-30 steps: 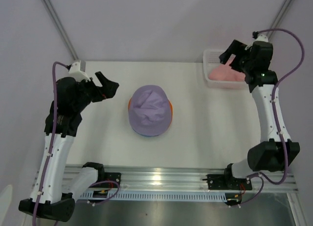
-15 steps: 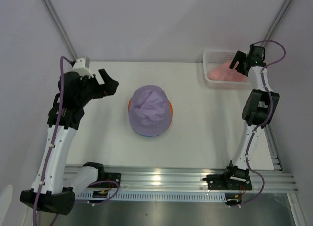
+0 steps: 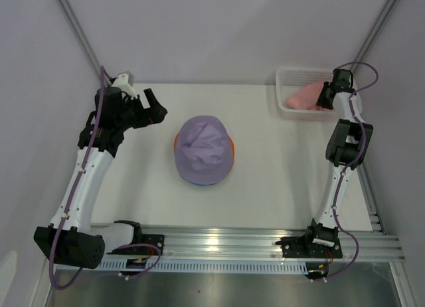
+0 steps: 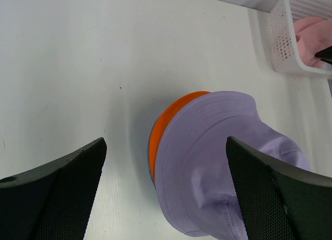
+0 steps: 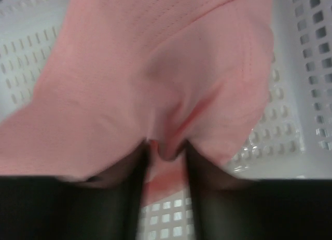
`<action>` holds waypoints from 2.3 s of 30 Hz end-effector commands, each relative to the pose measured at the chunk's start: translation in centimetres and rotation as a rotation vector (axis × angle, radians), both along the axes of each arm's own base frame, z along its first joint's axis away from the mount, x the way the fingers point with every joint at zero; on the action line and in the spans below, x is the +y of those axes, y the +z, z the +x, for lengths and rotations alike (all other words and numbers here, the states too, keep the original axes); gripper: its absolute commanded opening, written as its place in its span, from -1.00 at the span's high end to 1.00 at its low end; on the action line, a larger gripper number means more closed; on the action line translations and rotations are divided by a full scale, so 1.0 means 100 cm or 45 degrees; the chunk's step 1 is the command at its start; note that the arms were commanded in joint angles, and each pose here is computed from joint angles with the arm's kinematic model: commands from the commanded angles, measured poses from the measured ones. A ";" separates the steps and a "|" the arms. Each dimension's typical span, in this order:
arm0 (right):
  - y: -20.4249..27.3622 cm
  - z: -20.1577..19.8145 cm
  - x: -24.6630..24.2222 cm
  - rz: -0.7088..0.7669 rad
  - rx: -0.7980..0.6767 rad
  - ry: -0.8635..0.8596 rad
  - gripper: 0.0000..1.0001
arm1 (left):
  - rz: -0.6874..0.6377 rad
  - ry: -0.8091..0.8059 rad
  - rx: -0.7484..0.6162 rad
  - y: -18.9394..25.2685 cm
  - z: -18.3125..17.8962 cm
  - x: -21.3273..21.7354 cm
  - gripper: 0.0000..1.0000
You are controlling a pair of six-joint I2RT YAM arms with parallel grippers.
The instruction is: Stack the hats
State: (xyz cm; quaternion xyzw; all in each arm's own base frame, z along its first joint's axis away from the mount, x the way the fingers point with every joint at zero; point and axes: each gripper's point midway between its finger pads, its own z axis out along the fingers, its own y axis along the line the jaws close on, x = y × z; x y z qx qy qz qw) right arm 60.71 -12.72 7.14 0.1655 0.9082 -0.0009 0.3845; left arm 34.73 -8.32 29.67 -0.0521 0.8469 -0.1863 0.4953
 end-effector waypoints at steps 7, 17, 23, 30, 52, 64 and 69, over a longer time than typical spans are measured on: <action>0.093 0.018 -0.014 -0.134 -0.245 -0.014 1.00 | -0.048 -0.027 -0.155 0.046 -0.003 -0.004 -0.99; 0.303 -0.012 0.084 -0.252 -0.724 0.479 1.00 | -0.080 -0.330 -0.385 0.114 -0.026 -0.037 -0.99; 0.332 -0.066 0.173 -0.157 -0.708 0.792 1.00 | -0.248 -0.715 -0.444 0.145 -0.048 -0.096 -0.96; 0.362 -0.157 0.293 -0.052 -0.775 1.059 1.00 | -0.382 -0.847 -0.457 0.162 -0.050 -0.141 -0.97; 0.380 -0.302 0.395 0.430 -0.809 1.478 1.00 | -0.527 -0.838 -0.345 0.125 -0.007 -0.181 -0.58; 0.363 -0.299 0.413 0.454 -0.742 1.520 1.00 | -0.639 -0.993 -0.326 0.118 -0.032 -0.199 0.98; 0.354 -0.299 0.420 0.450 -0.706 1.527 1.00 | -0.670 -0.884 -0.387 0.119 -0.042 -0.185 0.99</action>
